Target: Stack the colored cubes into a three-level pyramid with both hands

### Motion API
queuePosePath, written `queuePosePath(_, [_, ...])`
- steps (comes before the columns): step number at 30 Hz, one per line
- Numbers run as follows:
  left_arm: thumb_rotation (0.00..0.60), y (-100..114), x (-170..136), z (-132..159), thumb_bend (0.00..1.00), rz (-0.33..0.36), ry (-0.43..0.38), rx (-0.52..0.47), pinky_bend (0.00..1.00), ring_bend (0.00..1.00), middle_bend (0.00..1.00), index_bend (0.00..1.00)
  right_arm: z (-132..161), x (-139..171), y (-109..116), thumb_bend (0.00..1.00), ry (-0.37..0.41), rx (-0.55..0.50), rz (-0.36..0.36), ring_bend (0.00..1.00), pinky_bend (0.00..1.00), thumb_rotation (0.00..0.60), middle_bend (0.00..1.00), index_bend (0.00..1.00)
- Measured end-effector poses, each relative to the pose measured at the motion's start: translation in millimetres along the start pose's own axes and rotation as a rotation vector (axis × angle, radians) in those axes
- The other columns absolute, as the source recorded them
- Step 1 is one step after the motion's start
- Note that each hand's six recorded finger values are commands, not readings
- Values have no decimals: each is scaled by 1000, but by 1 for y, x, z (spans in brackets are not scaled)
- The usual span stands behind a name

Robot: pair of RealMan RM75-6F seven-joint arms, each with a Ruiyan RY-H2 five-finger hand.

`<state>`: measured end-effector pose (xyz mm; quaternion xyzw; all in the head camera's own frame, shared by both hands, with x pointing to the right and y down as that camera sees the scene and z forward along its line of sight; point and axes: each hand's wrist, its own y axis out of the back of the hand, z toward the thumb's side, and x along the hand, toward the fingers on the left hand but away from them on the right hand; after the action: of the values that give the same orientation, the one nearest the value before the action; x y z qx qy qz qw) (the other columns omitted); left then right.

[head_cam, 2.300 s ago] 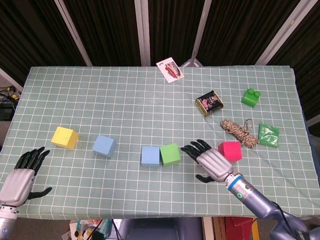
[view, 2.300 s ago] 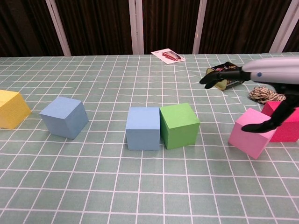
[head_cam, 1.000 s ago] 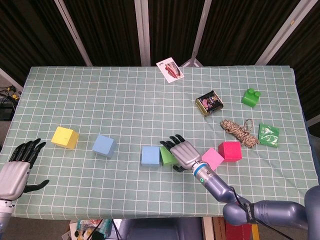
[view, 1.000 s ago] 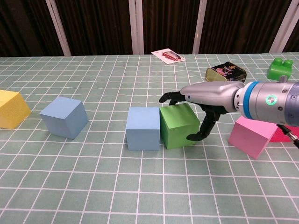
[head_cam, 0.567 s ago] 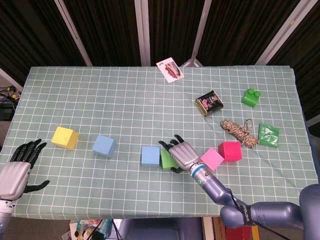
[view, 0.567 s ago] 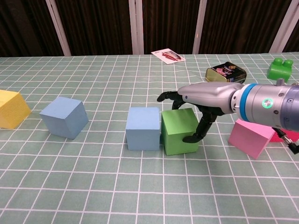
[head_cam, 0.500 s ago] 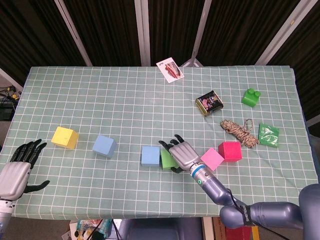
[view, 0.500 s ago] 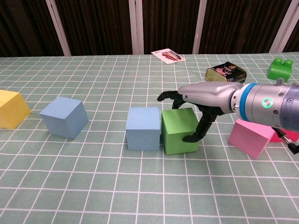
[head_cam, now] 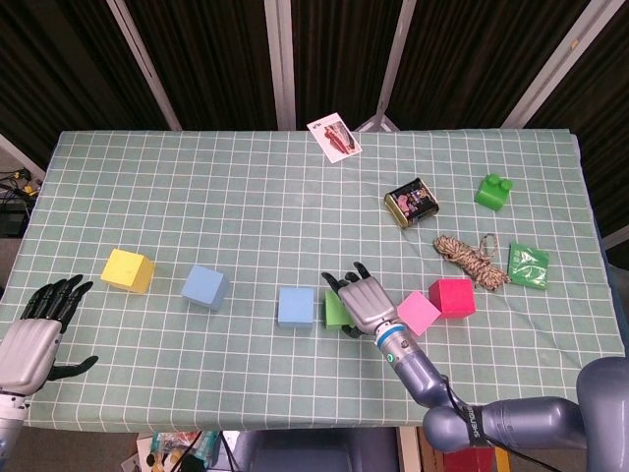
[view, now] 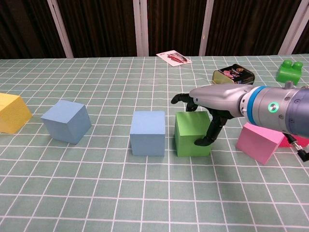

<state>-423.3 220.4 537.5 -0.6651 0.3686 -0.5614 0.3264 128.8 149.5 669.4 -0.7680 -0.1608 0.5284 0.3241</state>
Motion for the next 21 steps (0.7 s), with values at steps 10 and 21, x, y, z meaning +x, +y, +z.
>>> queuePosePath(10, [600,-1,-1,-1,88,-10,2,0,0,0,0,0,3,0,-1,303,-52,-8,33,199,0,600,464,0])
queuePosePath(21, [600,-1,-1,-1,87,-12,0,0,0,0,0,0,12,0,3,303,-71,-22,32,205,0,600,482,0])
